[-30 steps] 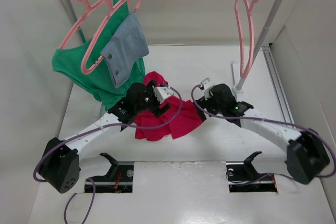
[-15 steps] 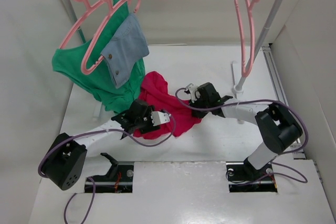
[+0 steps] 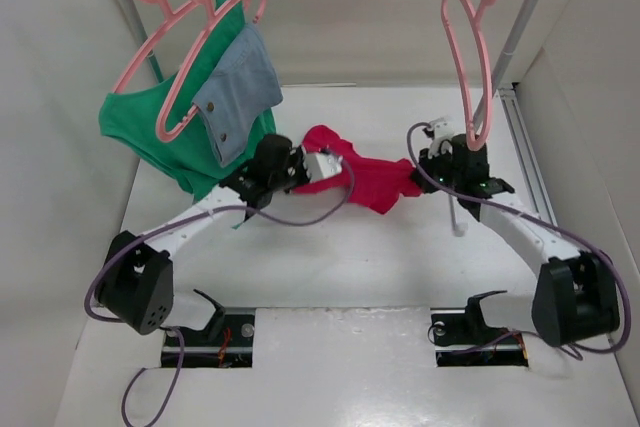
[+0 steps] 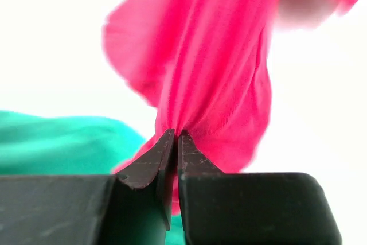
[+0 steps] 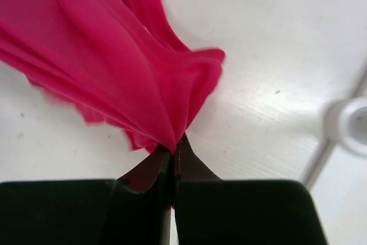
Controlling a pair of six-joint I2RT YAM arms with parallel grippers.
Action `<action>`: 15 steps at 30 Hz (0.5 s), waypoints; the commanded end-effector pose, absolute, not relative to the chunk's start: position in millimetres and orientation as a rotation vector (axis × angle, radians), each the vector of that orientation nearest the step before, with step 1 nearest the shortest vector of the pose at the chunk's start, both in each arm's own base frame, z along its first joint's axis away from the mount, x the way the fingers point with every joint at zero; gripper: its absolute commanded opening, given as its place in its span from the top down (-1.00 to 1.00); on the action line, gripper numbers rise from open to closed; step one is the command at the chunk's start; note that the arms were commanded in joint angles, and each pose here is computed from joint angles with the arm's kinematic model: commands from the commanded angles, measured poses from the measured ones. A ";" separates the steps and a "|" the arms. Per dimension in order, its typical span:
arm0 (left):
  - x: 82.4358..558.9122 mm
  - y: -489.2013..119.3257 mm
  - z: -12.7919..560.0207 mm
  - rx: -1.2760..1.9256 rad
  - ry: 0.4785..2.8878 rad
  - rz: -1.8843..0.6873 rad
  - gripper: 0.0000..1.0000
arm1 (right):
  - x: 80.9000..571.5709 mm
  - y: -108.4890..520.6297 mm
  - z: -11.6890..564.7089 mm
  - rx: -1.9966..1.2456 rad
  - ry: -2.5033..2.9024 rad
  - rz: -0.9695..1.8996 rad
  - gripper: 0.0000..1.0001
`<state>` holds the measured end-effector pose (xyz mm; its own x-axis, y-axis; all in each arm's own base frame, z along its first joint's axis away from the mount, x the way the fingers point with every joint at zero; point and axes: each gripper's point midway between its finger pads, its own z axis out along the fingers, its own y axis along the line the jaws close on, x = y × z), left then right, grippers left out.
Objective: Place the t-shirt on the hanger
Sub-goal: Move the tshirt to the center of the board
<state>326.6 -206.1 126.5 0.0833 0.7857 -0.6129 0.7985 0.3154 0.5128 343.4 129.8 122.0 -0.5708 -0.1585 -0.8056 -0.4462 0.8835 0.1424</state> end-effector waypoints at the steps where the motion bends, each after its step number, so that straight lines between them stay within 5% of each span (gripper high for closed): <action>1: 366.3 -209.5 220.7 1.285 1.598 0.042 1.00 | 347.1 107.6 151.7 -0.342 2.073 0.404 1.00; 4: 360.0 -212.0 235.8 1.380 1.586 0.029 1.00 | 333.0 92.4 161.4 -0.299 2.046 0.417 1.00; 14: 215.6 -163.9 93.9 2.010 1.857 -0.183 1.00 | 252.1 92.4 98.6 -0.289 2.381 0.546 1.00; 15: 194.6 -156.0 79.2 2.095 1.868 -0.219 1.00 | 246.4 90.5 94.8 -0.270 2.403 0.540 0.69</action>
<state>260.3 -208.2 112.8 0.1321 0.8563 -0.4993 0.9485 0.0371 0.3146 273.9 108.7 123.6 -0.6597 -0.0589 -0.7492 -0.4204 0.8553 0.3029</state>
